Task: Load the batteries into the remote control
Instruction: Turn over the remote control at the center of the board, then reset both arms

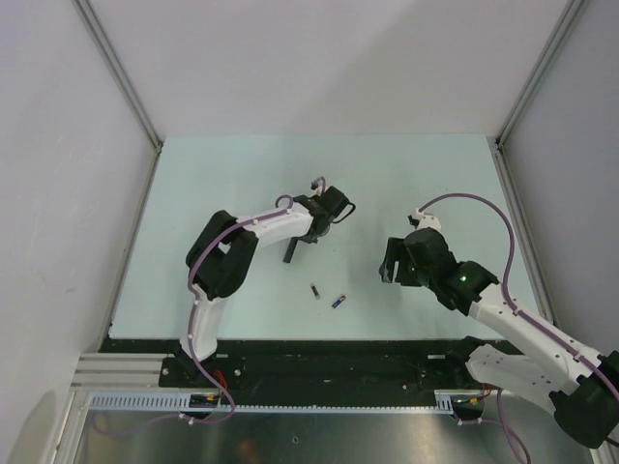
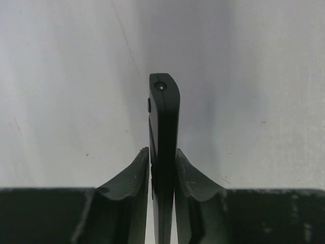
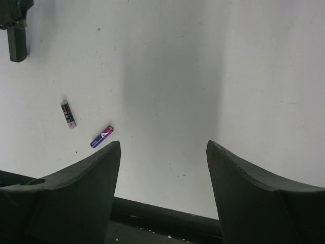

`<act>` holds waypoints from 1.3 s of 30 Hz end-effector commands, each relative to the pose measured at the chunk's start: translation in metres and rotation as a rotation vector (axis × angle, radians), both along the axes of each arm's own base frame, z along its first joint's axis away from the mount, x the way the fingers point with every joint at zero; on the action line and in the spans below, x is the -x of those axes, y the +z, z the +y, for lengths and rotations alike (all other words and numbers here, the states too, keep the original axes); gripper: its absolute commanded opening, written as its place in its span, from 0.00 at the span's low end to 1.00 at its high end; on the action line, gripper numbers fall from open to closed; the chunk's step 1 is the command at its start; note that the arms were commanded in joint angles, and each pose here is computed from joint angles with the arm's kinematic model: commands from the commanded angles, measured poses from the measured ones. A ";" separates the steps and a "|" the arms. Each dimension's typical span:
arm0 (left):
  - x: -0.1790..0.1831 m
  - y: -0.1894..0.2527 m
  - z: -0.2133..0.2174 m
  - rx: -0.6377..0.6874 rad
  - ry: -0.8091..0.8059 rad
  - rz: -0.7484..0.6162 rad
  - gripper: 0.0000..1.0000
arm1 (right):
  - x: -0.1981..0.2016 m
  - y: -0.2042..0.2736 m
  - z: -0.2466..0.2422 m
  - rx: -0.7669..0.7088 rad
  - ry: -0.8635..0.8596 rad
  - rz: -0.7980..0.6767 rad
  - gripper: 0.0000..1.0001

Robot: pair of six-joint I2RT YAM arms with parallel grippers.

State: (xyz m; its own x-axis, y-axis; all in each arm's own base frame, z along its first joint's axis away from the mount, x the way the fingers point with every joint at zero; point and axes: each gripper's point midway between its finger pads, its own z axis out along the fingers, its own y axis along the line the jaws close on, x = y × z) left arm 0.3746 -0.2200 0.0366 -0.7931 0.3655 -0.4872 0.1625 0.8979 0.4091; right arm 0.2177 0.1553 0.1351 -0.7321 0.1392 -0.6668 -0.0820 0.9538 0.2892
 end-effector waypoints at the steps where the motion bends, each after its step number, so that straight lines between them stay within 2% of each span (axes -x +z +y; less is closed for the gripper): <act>1: -0.007 0.011 -0.017 0.041 -0.020 -0.019 0.30 | -0.004 0.021 0.001 -0.021 -0.001 -0.046 0.73; 5: -0.003 0.009 -0.025 0.060 -0.033 -0.008 0.42 | -0.003 0.020 0.001 -0.024 0.005 -0.038 0.73; 9: 0.001 0.009 -0.031 0.073 -0.043 -0.002 0.48 | -0.003 0.019 0.000 -0.027 0.005 -0.028 0.74; 13: 0.004 0.037 -0.030 0.117 -0.041 -0.049 0.55 | -0.002 0.017 -0.003 -0.020 -0.003 -0.019 0.73; 14: 0.004 0.046 -0.029 0.127 -0.040 -0.065 0.61 | -0.002 0.017 -0.004 -0.020 -0.007 -0.017 0.74; 16: 0.008 0.067 -0.022 0.149 -0.035 -0.102 0.66 | -0.002 0.016 -0.005 -0.016 -0.008 -0.015 0.74; 17: 0.009 0.096 -0.018 0.200 -0.027 -0.154 0.68 | -0.003 0.017 -0.006 -0.016 -0.008 -0.017 0.74; 19: 0.019 0.107 -0.015 0.278 -0.039 -0.171 0.68 | -0.003 0.016 -0.006 -0.015 -0.009 -0.019 0.74; 20: 0.024 0.141 -0.007 0.371 -0.041 -0.233 0.69 | -0.004 0.017 -0.006 -0.016 -0.008 -0.025 0.74; 21: 0.023 0.155 -0.008 0.454 -0.048 -0.280 0.69 | -0.004 0.015 -0.006 -0.016 -0.006 -0.025 0.74; 22: 0.035 0.142 0.005 0.521 -0.024 -0.242 0.69 | -0.005 0.016 -0.003 -0.027 -0.001 -0.034 0.75; 24: 0.046 0.177 0.020 0.711 0.002 -0.326 0.70 | -0.006 0.017 -0.001 -0.040 0.008 -0.046 0.74; 25: 0.053 0.157 0.039 0.746 0.041 -0.283 0.74 | -0.007 0.018 0.001 -0.048 0.007 -0.052 0.74; 26: 0.061 0.172 0.051 0.806 0.052 -0.325 0.84 | -0.007 0.018 0.000 -0.050 0.006 -0.055 0.74; 27: 0.069 0.157 0.063 0.813 0.087 -0.303 0.90 | -0.008 0.020 0.002 -0.058 0.010 -0.067 0.74; 29: 0.073 0.164 0.085 0.827 0.127 -0.359 0.98 | -0.010 0.021 0.002 -0.060 0.009 -0.079 0.75; 33: 0.084 0.158 0.104 0.808 0.179 -0.397 1.00 | -0.016 0.023 0.006 -0.067 0.011 -0.098 0.74; 39: 0.083 0.158 0.101 0.819 0.177 -0.388 1.00 | -0.018 0.023 0.011 -0.082 0.015 -0.097 0.74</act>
